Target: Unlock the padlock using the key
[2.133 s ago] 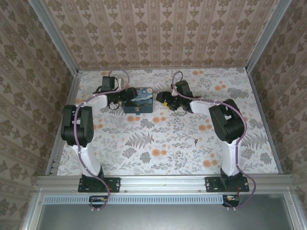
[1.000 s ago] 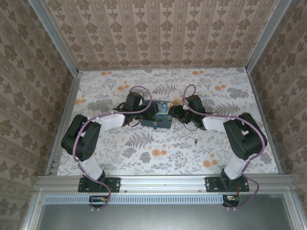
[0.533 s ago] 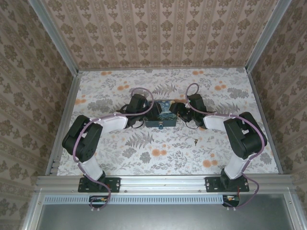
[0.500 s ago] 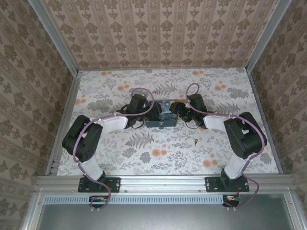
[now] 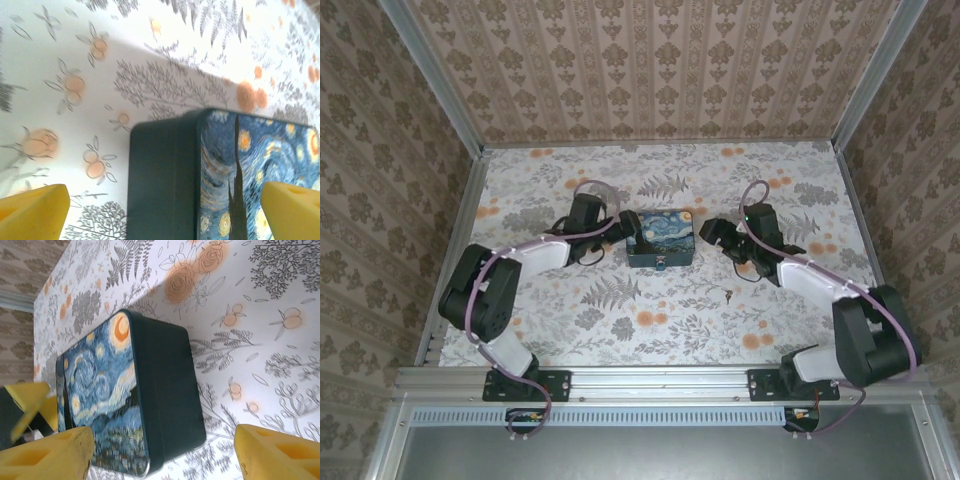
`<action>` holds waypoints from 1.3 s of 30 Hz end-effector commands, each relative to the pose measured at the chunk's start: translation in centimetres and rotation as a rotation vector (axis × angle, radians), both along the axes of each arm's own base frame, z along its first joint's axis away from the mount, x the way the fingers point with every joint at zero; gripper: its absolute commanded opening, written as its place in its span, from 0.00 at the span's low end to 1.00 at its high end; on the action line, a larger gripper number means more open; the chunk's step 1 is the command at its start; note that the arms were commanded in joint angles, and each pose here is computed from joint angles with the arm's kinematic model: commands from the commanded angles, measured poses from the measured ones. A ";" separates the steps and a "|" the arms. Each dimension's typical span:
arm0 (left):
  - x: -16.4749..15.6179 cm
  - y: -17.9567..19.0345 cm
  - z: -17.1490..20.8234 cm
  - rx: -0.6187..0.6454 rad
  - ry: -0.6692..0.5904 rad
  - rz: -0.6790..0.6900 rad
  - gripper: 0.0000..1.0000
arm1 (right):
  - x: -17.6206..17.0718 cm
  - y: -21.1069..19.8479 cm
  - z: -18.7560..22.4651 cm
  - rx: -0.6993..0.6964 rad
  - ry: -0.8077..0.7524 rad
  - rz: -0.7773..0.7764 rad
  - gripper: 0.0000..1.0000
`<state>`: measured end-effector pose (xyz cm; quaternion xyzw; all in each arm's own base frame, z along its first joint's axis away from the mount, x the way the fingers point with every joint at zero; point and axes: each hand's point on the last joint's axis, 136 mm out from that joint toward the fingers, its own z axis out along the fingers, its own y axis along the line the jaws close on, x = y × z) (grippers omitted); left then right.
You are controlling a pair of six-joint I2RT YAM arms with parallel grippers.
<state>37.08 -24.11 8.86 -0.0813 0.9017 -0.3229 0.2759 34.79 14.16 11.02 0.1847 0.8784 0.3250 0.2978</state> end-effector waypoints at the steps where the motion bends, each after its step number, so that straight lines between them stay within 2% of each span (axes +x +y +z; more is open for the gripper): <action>1: -0.8 0.7 2.0 -0.002 -0.031 -0.033 1.00 | -4.2 -2.1 -3.4 -0.170 0.136 0.047 0.74; 7: -2.5 1.6 4.5 0.013 -0.068 -0.056 1.00 | -8.1 -5.2 -5.4 -0.353 0.234 0.056 0.73; 14: -4.0 1.6 6.3 -0.003 -0.115 -0.053 1.00 | -10.5 -5.2 -7.4 -0.408 0.315 0.115 0.68; 22: -4.8 0.6 7.4 -0.023 -0.136 -0.073 1.00 | -10.5 -4.0 -8.6 -0.498 0.353 0.191 0.60; 31: -5.3 0.5 6.9 -0.022 -0.122 -0.089 1.00 | -9.9 -3.4 -8.6 -0.591 0.345 0.212 0.58; 39: -5.5 0.4 6.9 -0.032 -0.121 -0.098 1.00 | -10.8 -2.8 -9.5 -0.649 0.385 0.240 0.54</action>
